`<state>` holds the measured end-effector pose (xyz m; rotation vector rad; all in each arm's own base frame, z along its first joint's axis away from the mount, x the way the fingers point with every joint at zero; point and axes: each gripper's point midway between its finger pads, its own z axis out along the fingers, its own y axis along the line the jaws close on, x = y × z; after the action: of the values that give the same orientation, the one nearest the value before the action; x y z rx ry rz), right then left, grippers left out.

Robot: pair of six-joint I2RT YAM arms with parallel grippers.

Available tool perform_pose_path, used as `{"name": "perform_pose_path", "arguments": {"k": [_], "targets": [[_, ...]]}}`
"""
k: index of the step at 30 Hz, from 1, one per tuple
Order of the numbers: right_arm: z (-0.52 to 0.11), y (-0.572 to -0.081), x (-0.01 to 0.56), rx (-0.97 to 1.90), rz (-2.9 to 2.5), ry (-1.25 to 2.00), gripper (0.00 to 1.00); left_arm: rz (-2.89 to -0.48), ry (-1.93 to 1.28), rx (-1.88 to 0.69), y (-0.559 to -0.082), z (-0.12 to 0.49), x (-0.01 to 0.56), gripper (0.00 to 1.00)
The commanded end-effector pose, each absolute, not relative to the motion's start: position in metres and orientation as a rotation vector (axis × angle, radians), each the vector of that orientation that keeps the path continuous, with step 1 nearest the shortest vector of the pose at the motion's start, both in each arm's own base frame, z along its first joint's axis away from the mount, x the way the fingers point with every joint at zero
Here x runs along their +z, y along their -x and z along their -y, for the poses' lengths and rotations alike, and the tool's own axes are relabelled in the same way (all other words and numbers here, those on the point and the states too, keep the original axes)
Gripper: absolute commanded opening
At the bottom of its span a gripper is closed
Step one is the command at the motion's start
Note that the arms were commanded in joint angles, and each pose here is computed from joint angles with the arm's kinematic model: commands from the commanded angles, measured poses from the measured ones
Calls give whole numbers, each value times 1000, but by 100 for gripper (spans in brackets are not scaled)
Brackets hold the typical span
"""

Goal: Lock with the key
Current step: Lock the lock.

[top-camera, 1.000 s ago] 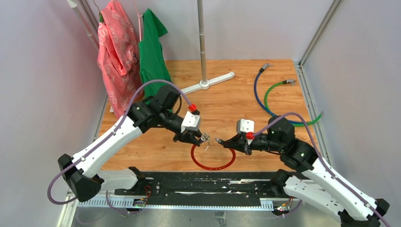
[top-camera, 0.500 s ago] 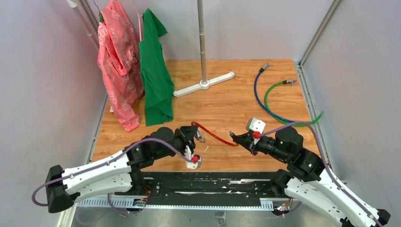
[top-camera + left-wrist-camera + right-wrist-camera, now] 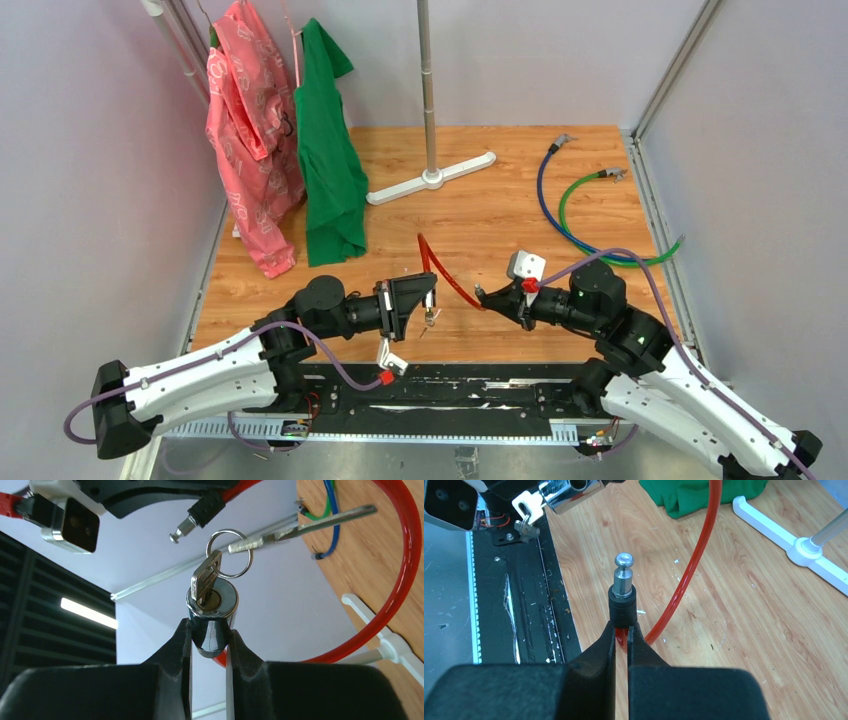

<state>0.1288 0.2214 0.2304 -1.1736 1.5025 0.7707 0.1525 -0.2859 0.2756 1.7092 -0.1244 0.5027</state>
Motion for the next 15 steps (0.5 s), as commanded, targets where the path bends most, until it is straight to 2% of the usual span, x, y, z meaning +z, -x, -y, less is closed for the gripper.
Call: {"name": "perform_pose_path", "arguments": {"k": [1,4,6,9,10,12,14,15], "targets": [[-229,-118,236,848,-1457,1190,0,368,-1573,601,-130,295,314,0],[-229,-117,235,848,-1461,1189,0,332,-1572,565,-131,295,314,0],[-228,-118,235,841,-1455,1192,0,174,-1606,427,-136,293,310,0],[-230,-116,233,848,-1457,1227,0,-371,-1873,-23,-140,282,287,0],[-232,-114,231,860,-1462,1245,0,-616,-1953,-236,-130,278,269,0],[-233,-111,227,878,-1479,1265,0,-895,-2081,-597,-93,265,239,0],[-234,-112,221,881,-1490,1260,0,-1195,-1979,-891,-75,263,235,0],[-234,-112,219,883,-1487,1251,0,-1326,-1897,-983,-82,261,237,0]]}}
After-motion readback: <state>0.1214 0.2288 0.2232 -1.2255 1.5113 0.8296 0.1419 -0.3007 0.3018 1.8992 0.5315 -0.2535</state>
